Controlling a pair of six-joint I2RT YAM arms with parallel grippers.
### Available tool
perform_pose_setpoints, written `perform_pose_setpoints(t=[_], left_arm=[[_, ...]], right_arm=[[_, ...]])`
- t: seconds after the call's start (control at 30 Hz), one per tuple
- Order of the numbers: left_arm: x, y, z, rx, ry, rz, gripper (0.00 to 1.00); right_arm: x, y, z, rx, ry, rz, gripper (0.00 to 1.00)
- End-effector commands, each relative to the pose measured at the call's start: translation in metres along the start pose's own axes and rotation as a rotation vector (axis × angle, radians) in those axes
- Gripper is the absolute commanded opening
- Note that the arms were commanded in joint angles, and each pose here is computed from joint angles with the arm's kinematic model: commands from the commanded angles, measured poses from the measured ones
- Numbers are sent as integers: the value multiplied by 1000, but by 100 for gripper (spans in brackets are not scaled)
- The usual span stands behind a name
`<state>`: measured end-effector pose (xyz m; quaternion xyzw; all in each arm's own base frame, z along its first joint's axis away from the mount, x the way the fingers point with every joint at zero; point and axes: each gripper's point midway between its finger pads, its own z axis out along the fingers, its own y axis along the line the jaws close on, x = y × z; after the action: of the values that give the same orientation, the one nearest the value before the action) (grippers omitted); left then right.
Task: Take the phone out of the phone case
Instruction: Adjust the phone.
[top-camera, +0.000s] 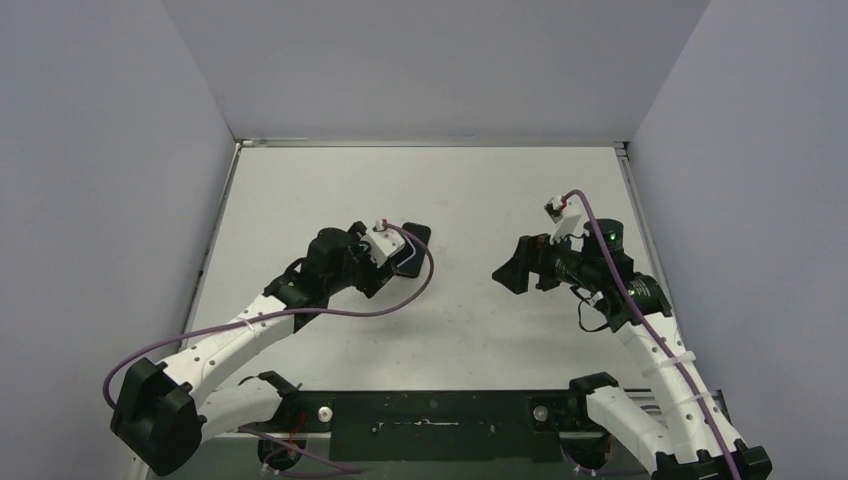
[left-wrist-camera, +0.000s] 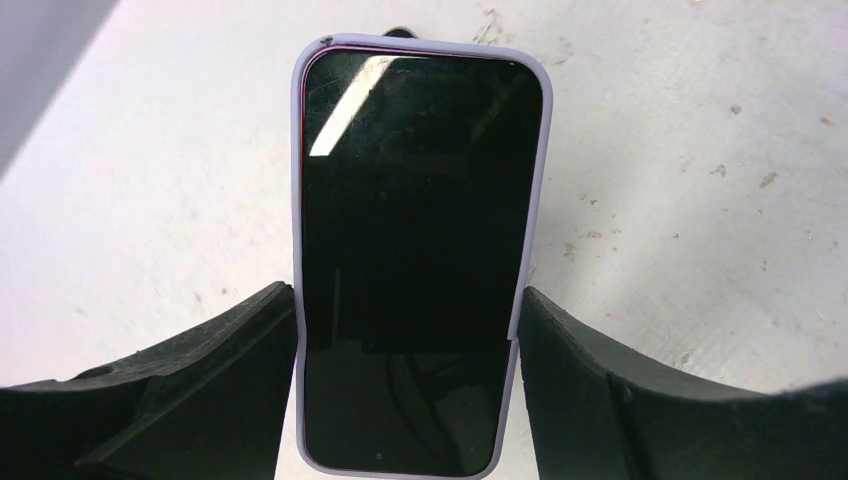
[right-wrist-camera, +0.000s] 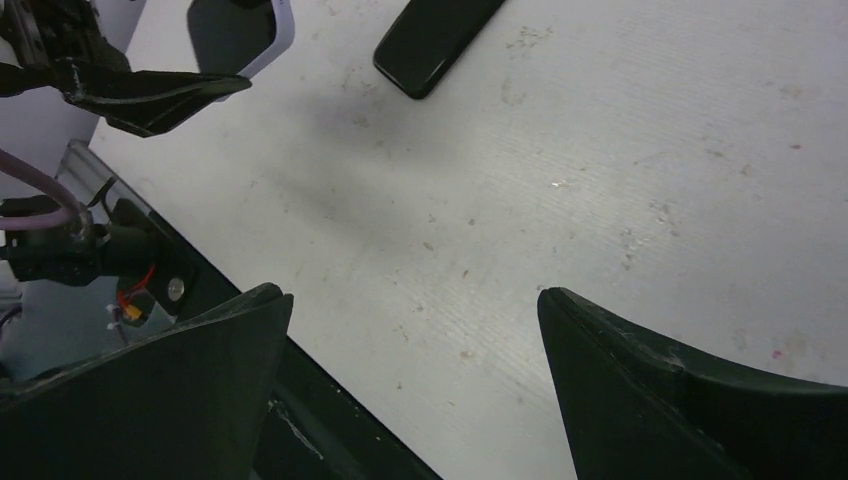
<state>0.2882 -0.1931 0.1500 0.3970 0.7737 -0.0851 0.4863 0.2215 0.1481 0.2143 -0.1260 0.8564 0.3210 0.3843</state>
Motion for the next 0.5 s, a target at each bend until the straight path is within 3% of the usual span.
perform_pose_setpoints(t=[0.0,0.17,0.27,0.47], left_arm=[[-69,-6,-19,38,-302,265,0],[-72,-30,-30,106,-353,494,0],[-69,-38,-35,128,-348,625,0],[-80,-50,-43,137,-371,809,0]], right_arm=[[-12,30,8,-130,-27,-18,100],[-10,54,28,-265,54,41,100],[-15,68,41,-283,69,9,100],[-3,99,74,-328,230,-47,100]])
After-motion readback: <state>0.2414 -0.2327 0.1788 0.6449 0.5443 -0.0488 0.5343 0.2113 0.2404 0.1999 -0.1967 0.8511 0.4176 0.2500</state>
